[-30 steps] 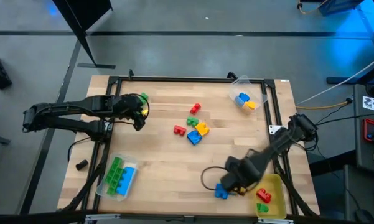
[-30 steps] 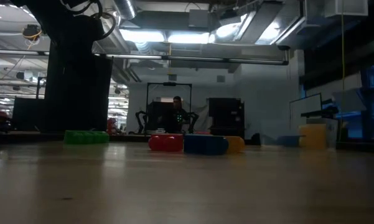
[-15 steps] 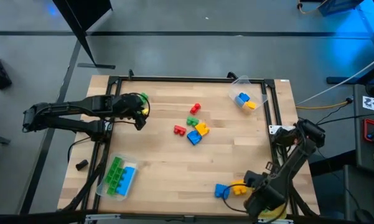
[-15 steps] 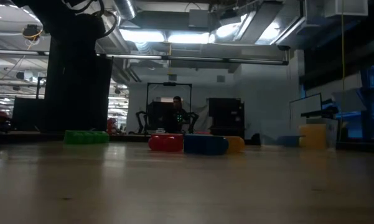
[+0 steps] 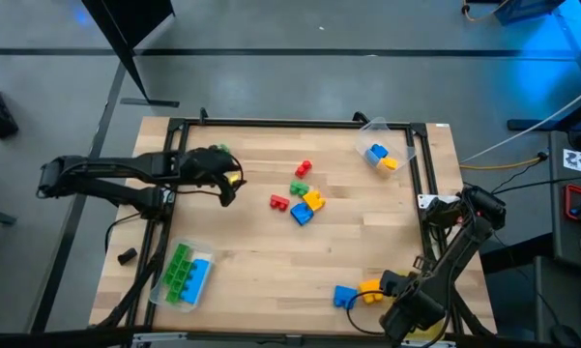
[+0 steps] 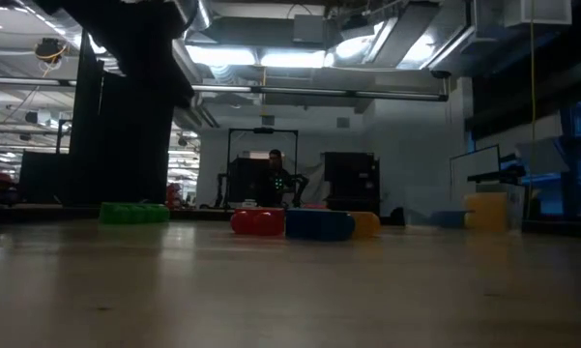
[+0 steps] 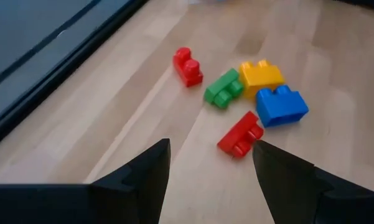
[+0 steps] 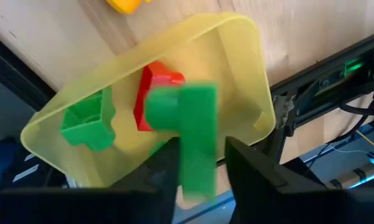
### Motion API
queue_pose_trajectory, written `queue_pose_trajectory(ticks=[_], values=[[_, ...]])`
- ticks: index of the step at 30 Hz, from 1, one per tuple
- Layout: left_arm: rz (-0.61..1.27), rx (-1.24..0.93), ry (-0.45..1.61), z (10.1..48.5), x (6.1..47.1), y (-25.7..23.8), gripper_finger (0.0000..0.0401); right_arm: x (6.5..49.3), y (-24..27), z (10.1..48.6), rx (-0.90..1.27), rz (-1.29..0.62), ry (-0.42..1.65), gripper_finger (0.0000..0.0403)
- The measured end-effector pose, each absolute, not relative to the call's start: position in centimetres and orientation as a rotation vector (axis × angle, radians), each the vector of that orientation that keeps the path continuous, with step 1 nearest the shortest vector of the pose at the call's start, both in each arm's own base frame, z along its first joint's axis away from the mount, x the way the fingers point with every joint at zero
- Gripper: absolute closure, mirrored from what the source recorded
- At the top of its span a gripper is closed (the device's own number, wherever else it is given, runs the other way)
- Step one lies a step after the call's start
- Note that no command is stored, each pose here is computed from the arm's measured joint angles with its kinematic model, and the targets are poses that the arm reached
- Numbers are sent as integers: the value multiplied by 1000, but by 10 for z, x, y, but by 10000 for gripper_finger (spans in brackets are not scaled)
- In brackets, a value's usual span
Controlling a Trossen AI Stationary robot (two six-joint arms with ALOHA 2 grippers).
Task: Sort blocks by size
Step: Put the bottom 2 stud green game piece into the yellow transparent bin, then put the bottom 2 stud red game piece into the yellow bin
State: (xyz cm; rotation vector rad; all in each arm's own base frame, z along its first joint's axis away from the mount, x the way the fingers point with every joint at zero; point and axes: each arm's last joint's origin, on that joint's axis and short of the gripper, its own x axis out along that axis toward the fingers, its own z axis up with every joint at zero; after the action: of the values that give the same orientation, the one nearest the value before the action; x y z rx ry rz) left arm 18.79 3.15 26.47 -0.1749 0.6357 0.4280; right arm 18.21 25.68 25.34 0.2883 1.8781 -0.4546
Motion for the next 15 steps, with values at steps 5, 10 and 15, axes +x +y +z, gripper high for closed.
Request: queue_pose_trajectory(ticks=[5,10,15], values=[[380,-98,701,254,201,27,187,182,257,253,288,-456,1878,214],[327,-30,707,243,221,23,187,184,255,253,299,-460,1885,186],[207,49,663,231,248,22,187,193,248,255,346,-484,1907,183]])
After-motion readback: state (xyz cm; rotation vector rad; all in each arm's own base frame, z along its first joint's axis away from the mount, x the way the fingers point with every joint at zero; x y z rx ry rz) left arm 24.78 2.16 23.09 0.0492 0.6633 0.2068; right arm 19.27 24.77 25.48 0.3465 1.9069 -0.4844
